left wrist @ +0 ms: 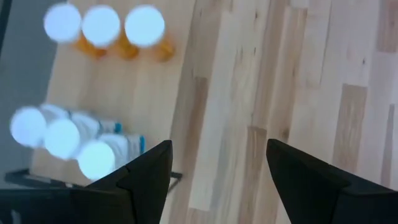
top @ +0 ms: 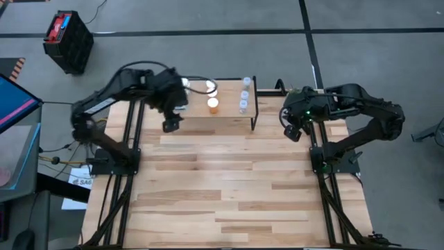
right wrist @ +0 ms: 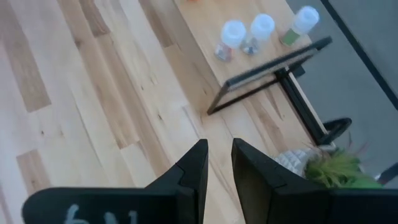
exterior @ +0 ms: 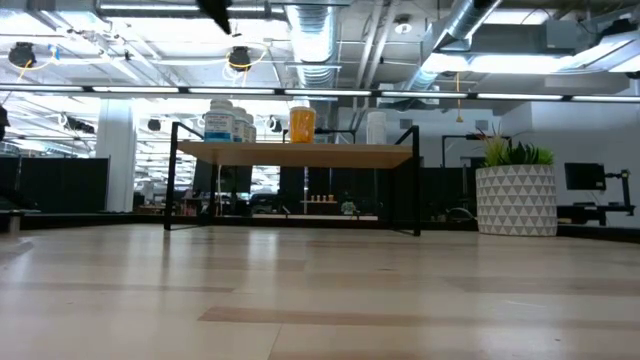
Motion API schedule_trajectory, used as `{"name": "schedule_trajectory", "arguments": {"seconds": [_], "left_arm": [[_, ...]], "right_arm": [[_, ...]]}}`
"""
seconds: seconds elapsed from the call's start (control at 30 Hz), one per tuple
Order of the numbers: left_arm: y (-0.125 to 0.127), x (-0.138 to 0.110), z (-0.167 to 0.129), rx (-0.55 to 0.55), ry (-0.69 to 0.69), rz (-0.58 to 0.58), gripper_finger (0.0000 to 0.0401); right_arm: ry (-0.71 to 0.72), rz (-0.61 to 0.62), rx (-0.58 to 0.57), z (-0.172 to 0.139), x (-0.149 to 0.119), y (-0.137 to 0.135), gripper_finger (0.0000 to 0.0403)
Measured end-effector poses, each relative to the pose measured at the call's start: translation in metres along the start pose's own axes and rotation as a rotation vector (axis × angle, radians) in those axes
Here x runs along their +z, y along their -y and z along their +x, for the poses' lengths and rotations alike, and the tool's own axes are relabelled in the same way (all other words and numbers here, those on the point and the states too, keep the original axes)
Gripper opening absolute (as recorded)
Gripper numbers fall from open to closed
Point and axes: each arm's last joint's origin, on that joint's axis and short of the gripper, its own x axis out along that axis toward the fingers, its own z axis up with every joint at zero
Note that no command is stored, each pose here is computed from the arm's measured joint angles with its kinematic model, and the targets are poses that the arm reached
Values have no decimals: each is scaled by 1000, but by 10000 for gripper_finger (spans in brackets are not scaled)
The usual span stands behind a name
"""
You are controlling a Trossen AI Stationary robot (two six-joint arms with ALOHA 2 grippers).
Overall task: Pick and place medicine bottles onto shelf by color
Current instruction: Adjust the pill bottles on the shelf
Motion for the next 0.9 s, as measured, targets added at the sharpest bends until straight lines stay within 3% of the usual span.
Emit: {"name": "schedule_trajectory", "arguments": {"seconds": [0.37, 0.53, 0.9], "left_arm": [[15, -86, 31, -40, 132, -33, 248], [20, -116, 50, -55, 230, -75, 248], [28, -167, 95, -74, 539, -267, 248]], "right_arm": [[-28, -49, -9, 29, 18, -19, 95], [-73, -172, -22, 50, 26, -30, 95], [109, -302, -79, 85, 67, -20, 88]]}}
